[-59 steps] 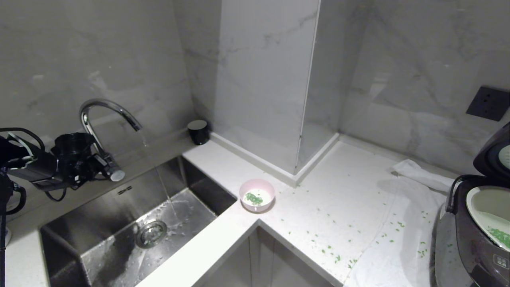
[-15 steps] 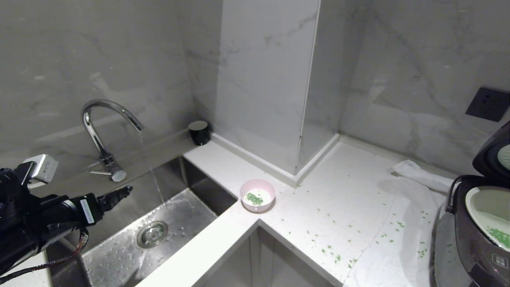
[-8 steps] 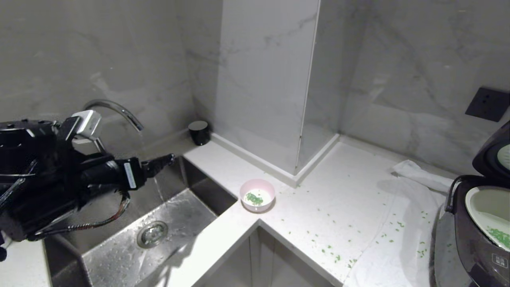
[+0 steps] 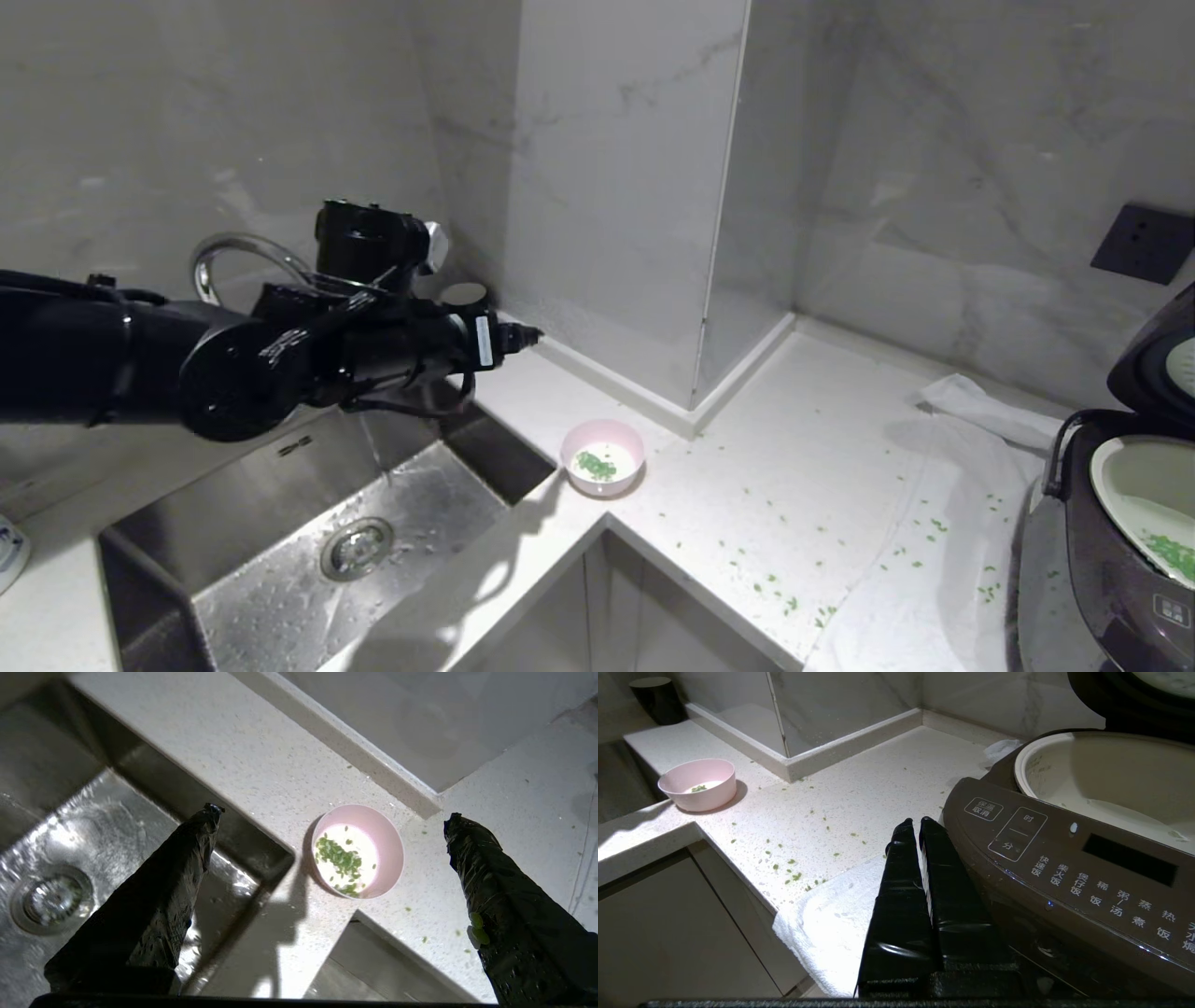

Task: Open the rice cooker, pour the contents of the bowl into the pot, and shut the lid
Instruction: Pick up the bowl on the table

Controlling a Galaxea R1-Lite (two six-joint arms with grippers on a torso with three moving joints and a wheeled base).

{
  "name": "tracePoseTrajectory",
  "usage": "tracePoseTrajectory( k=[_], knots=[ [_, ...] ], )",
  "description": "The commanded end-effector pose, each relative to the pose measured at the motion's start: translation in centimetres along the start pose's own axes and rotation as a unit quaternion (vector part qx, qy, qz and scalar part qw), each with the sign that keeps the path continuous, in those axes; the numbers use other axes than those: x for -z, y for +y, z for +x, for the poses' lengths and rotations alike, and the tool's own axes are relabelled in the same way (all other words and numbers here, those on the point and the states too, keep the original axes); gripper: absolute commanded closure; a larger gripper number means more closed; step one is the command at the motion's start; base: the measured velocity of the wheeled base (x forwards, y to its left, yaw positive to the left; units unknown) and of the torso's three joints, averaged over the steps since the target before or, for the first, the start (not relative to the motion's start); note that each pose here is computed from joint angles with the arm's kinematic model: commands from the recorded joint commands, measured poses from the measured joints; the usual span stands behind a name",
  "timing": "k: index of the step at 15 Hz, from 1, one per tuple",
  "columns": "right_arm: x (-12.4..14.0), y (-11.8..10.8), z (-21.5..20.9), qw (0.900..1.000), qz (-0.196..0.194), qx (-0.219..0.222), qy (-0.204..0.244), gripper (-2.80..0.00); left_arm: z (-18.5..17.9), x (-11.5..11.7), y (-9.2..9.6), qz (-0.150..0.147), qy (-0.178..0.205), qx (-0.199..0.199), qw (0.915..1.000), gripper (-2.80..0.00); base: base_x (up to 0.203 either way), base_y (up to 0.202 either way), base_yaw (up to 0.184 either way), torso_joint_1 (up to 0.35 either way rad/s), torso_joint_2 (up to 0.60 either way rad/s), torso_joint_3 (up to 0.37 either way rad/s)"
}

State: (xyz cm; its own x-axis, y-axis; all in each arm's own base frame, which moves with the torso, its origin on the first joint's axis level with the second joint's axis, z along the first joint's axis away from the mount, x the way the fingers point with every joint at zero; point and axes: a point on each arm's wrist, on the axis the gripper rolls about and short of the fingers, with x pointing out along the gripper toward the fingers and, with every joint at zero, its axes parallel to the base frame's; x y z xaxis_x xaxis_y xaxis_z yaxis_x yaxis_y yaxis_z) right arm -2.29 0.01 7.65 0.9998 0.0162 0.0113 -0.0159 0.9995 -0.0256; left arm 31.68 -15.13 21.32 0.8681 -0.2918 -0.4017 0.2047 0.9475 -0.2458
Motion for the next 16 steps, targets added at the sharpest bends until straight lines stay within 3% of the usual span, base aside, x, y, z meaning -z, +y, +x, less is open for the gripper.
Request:
tracePoseTrajectory(
  k=[1, 6, 9, 12, 16],
  knots=[
    [0.0, 0.0, 0.0, 1.0, 0.0, 0.0, 0.001, 0.0, 3.8, 0.3, -1.0, -0.029, 0.066, -0.018, 0.9973, -2.8, 0.0, 0.0, 0.0, 0.0, 0.0, 0.0],
    [0.0, 0.0, 0.0, 1.0, 0.0, 0.0, 0.0, 0.0, 8.1, 2.1, -1.9, -0.034, 0.189, -0.059, 0.9797, -2.8, 0.0, 0.0, 0.0, 0.0, 0.0, 0.0],
    [0.0, 0.0, 0.0, 1.0, 0.0, 0.0, 0.0, 0.0, 11.1, 4.8, -3.0, -0.062, 0.244, -0.08, 0.9646, -2.8, 0.0, 0.0, 0.0, 0.0, 0.0, 0.0],
    [0.0, 0.0, 0.0, 1.0, 0.0, 0.0, 0.0, 0.0, 12.5, 7.2, -4.5, -0.053, 0.267, -0.076, 0.9593, -2.8, 0.0, 0.0, 0.0, 0.0, 0.0, 0.0],
    [0.0, 0.0, 0.0, 1.0, 0.0, 0.0, 0.001, 0.0, 14.4, 9.0, -4.8, -0.074, 0.276, -0.091, 0.954, -2.8, 0.0, 0.0, 0.0, 0.0, 0.0, 0.0]
  ],
)
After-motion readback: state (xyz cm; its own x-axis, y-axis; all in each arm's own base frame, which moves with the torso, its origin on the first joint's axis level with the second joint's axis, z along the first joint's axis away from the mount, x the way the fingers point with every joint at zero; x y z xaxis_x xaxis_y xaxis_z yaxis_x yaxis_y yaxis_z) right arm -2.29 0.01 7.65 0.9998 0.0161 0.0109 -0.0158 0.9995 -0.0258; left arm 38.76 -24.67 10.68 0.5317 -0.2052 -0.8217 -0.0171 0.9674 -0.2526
